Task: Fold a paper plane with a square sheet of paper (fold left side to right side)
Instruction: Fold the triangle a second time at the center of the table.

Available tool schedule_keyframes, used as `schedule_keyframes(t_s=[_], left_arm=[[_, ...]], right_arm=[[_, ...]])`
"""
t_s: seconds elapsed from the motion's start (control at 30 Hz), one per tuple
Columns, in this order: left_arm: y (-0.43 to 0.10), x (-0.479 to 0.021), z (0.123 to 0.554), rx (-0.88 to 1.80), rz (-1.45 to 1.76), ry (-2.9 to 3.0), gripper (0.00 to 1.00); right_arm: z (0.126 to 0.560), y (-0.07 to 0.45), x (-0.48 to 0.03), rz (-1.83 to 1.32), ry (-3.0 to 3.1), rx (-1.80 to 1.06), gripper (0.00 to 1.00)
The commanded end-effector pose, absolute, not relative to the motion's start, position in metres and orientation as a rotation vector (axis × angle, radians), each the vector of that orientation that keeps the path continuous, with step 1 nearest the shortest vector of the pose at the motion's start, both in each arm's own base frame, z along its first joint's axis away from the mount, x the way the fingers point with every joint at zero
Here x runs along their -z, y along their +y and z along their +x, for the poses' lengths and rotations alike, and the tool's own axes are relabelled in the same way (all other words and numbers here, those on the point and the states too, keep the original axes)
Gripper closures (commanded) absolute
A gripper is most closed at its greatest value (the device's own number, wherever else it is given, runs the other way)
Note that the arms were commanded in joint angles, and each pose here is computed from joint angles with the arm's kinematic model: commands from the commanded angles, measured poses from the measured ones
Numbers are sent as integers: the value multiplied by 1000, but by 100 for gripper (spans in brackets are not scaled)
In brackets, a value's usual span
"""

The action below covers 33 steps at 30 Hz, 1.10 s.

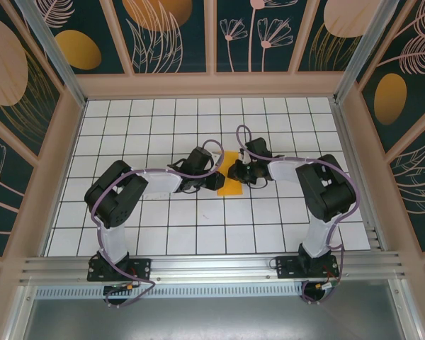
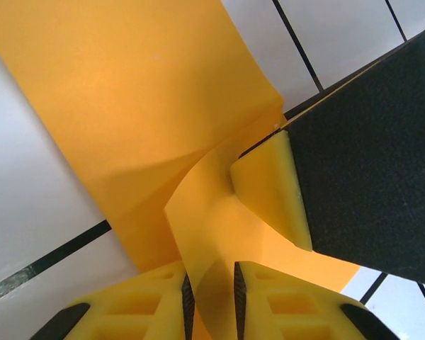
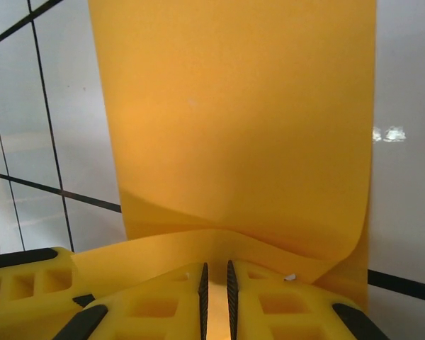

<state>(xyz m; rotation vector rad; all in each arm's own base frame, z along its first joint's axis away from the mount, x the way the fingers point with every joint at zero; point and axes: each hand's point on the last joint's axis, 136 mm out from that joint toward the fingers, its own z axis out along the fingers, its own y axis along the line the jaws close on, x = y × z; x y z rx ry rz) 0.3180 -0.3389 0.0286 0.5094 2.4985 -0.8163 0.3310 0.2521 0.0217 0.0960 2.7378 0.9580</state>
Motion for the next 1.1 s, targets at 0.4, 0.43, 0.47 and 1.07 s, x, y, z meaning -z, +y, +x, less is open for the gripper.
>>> schedule_keyframes(t_s=[0.4, 0.43, 0.47, 1.07], left_arm=[[-343, -76, 293, 1028, 549, 2420, 76], [-345, -76, 288, 1068, 564, 2421, 77], [-348, -76, 284, 1104, 576, 2419, 78], [-344, -18, 268, 1100, 589, 2583, 81]], right_arm=[[324, 246, 0, 91, 2808, -875, 81], [324, 246, 0, 91, 2808, -875, 81], [324, 247, 0, 87, 2810, -875, 81], [324, 249, 0, 72, 2820, -861, 81]])
